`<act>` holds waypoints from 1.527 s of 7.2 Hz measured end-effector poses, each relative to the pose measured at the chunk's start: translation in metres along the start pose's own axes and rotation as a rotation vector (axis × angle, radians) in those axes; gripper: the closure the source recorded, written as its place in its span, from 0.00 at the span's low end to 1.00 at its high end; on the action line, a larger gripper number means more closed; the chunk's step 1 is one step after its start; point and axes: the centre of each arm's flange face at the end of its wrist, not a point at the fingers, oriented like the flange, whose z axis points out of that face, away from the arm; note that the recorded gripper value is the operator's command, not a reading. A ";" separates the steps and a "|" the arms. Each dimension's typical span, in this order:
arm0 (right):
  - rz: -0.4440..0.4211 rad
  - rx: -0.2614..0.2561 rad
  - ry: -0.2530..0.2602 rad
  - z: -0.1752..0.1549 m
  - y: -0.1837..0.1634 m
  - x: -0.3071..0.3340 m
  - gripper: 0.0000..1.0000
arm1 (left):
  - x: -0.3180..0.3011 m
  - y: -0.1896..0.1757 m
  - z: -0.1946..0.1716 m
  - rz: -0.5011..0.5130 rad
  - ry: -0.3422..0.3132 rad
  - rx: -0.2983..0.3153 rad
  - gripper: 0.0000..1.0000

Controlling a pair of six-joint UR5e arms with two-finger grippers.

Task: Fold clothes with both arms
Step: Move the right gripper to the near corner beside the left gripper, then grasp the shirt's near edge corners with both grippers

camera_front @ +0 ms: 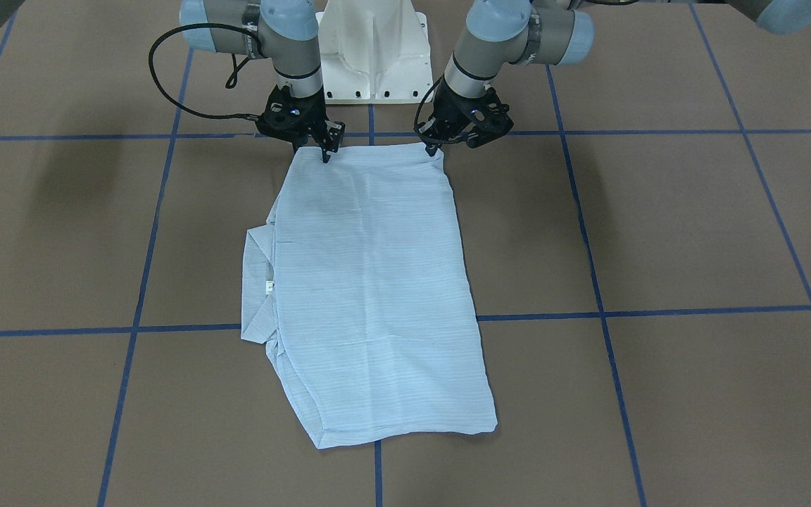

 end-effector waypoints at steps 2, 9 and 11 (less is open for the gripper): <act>0.000 -0.001 -0.003 -0.001 0.000 0.000 1.00 | 0.001 -0.003 -0.002 -0.003 0.004 0.004 1.00; 0.062 -0.005 -0.089 -0.043 -0.014 -0.016 1.00 | 0.009 0.000 -0.016 -0.001 0.027 -0.006 1.00; 0.061 -0.034 -0.153 -0.083 -0.015 -0.006 1.00 | 0.010 0.013 -0.042 -0.001 0.009 -0.034 1.00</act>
